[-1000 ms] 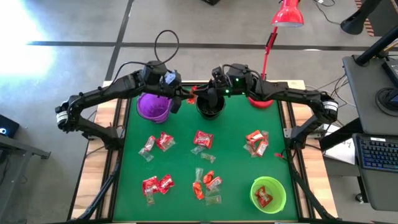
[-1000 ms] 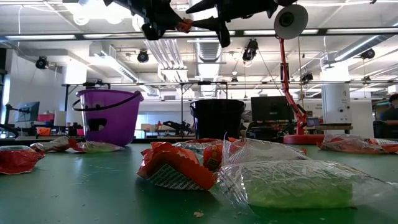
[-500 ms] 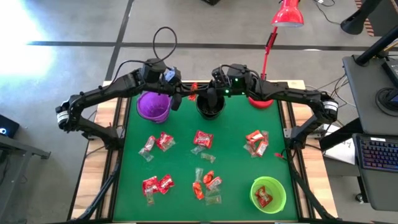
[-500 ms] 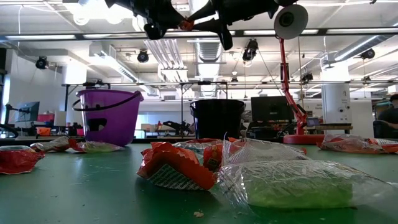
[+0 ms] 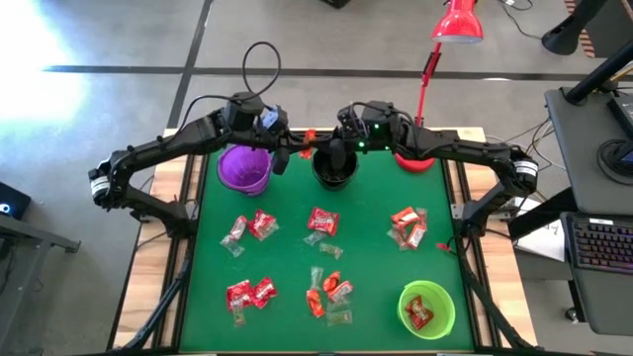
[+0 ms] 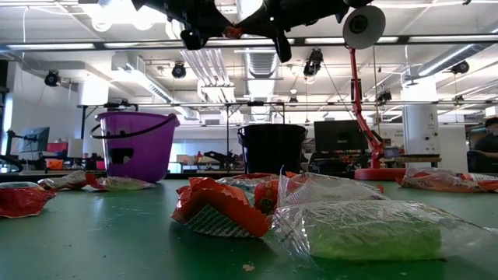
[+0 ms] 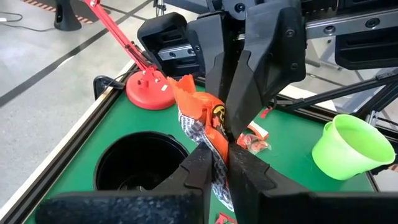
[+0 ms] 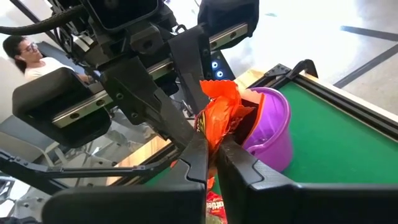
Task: Sort candy
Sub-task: Put the orange chocolate into the black bucket
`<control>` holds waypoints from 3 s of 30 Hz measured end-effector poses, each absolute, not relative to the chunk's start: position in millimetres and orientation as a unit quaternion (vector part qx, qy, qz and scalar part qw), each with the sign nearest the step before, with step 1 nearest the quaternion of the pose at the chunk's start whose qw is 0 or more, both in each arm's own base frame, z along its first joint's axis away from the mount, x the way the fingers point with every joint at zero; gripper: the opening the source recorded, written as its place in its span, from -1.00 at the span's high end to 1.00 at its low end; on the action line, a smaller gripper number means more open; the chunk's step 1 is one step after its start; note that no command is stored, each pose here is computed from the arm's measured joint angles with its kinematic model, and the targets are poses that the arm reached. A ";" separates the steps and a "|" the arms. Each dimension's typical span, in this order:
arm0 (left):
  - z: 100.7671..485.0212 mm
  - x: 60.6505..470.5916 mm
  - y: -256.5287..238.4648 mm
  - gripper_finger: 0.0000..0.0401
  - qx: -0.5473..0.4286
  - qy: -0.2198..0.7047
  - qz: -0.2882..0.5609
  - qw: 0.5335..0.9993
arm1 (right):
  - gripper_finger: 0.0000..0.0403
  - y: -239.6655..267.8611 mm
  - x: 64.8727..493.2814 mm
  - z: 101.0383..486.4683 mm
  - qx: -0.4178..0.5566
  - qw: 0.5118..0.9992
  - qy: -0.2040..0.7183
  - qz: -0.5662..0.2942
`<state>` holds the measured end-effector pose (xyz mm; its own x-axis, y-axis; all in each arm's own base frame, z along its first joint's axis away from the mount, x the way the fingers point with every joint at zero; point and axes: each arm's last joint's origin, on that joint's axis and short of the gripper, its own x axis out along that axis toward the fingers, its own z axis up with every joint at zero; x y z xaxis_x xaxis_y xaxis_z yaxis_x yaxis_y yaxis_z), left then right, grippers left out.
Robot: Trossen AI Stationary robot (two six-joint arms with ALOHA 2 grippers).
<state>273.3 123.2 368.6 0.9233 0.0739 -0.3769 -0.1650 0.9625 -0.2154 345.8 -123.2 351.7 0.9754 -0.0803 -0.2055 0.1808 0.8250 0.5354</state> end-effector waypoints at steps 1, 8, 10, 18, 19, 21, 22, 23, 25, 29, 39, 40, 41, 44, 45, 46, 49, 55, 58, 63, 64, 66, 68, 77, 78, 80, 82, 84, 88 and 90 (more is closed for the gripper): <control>368.8 273.4 123.3 0.82 -0.122 0.184 0.062 0.973 | 0.95 -123.3 345.7 351.8 0.287 0.951 0.087 -0.071; 369.8 273.9 123.4 0.60 -0.119 0.179 0.062 0.975 | 0.96 -126.7 344.2 351.6 0.286 0.951 0.086 -0.080; 370.6 273.9 123.5 0.54 -0.117 0.178 0.062 0.975 | 0.96 -128.5 343.4 351.1 0.287 0.950 0.088 -0.083; 391.4 270.7 122.6 0.38 -0.094 0.158 0.057 0.981 | 0.96 -142.0 334.4 334.5 0.298 0.932 0.153 -0.138; 393.4 269.3 122.1 0.37 -0.095 0.164 0.060 0.980 | 0.96 -144.0 332.3 330.4 0.302 0.927 0.170 -0.147; 396.5 267.2 122.3 0.37 -0.090 0.178 0.077 0.977 | 0.96 -146.8 327.6 324.1 0.300 0.917 0.201 -0.169; 397.4 265.8 122.1 0.37 -0.088 0.189 0.082 0.975 | 0.96 -147.4 325.5 321.9 0.296 0.913 0.214 -0.183; 399.3 264.4 121.7 0.37 -0.085 0.196 0.083 0.973 | 0.96 -148.1 323.6 319.2 0.294 0.908 0.227 -0.195; 405.5 261.5 120.4 0.37 -0.075 0.204 0.083 0.973 | 0.96 -149.5 322.2 313.4 0.296 0.900 0.248 -0.204; 411.4 256.1 118.0 0.37 -0.067 0.228 0.085 0.968 | 0.96 -150.4 324.3 308.3 0.295 0.898 0.256 -0.204; 419.0 246.7 113.5 0.37 -0.056 0.268 0.078 0.959 | 0.86 -148.2 326.9 281.9 0.286 0.870 0.340 -0.213; 418.7 246.3 113.3 0.37 -0.056 0.271 0.077 0.958 | 0.83 -147.5 328.0 278.4 0.286 0.867 0.349 -0.212; 418.1 245.8 113.1 0.37 -0.058 0.274 0.077 0.957 | 0.80 -147.3 329.3 275.2 0.285 0.865 0.356 -0.211; 416.2 244.4 112.4 0.37 -0.061 0.286 0.076 0.953 | 0.71 -146.0 332.6 268.0 0.286 0.859 0.369 -0.209; 415.9 244.2 112.3 0.37 -0.061 0.288 0.075 0.953 | 0.67 -146.2 333.6 266.8 0.286 0.859 0.370 -0.209; 415.3 244.2 112.3 0.37 -0.061 0.290 0.075 0.952 | 0.64 -146.5 334.2 265.3 0.286 0.858 0.371 -0.209; 413.0 242.9 111.7 0.37 -0.066 0.302 0.074 0.948 | 0.53 -146.6 336.1 262.0 0.287 0.856 0.375 -0.210; 410.9 241.0 110.7 0.37 -0.064 0.315 0.071 0.944 | 0.34 -146.5 332.9 268.9 0.276 0.860 0.364 -0.229; 411.3 240.0 110.2 0.37 -0.063 0.316 0.070 0.944 | 0.29 -146.2 331.5 273.1 0.274 0.862 0.358 -0.231; 409.5 238.7 109.6 0.37 -0.067 0.327 0.069 0.940 | 0.27 -146.2 332.5 276.9 0.275 0.865 0.353 -0.227; 408.6 237.9 109.1 0.36 -0.069 0.333 0.068 0.938 | 0.26 -145.5 333.1 277.9 0.277 0.866 0.352 -0.221; 405.3 235.0 107.8 0.36 -0.072 0.353 0.064 0.931 | 0.26 -144.8 333.8 279.9 0.287 0.867 0.351 -0.208; 401.1 231.2 105.8 0.36 -0.077 0.381 0.059 0.920 | 0.26 -143.4 334.7 283.4 0.300 0.869 0.349 -0.182; 373.2 215.1 97.5 0.36 -0.116 0.474 0.046 0.872 | 0.26 -118.2 333.4 325.0 0.321 0.878 0.349 -0.060; 369.3 212.8 96.3 0.36 -0.119 0.478 0.046 0.869 | 0.26 -114.1 331.8 331.4 0.318 0.879 0.351 -0.056; 360.7 207.7 93.7 0.36 -0.127 0.488 0.047 0.863 | 0.26 -104.3 327.3 344.4 0.313 0.880 0.355 -0.046; 351.4 203.0 91.4 0.36 -0.138 0.494 0.051 0.857 | 0.26 -92.8 322.1 355.5 0.306 0.880 0.361 -0.033; 342.6 198.9 89.2 0.36 -0.148 0.495 0.056 0.854 | 0.26 -80.9 315.1 364.0 0.303 0.877 0.373 -0.022; 328.0 187.6 83.3 0.36 -0.168 0.491 0.063 0.852 | 0.26 -55.9 298.4 377.4 0.301 0.870 0.391 -0.007; 322.5 182.0 79.9 0.36 -0.177 0.488 0.067 0.852 | 0.26 -43.5 290.3 382.3 0.295 0.868 0.399 -0.019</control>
<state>182.0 79.9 322.5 0.5156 -0.0582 -0.8549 -0.2866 0.9285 -0.2360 290.3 -43.5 382.3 0.6810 0.2026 -0.7037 0.2684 0.8250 0.4973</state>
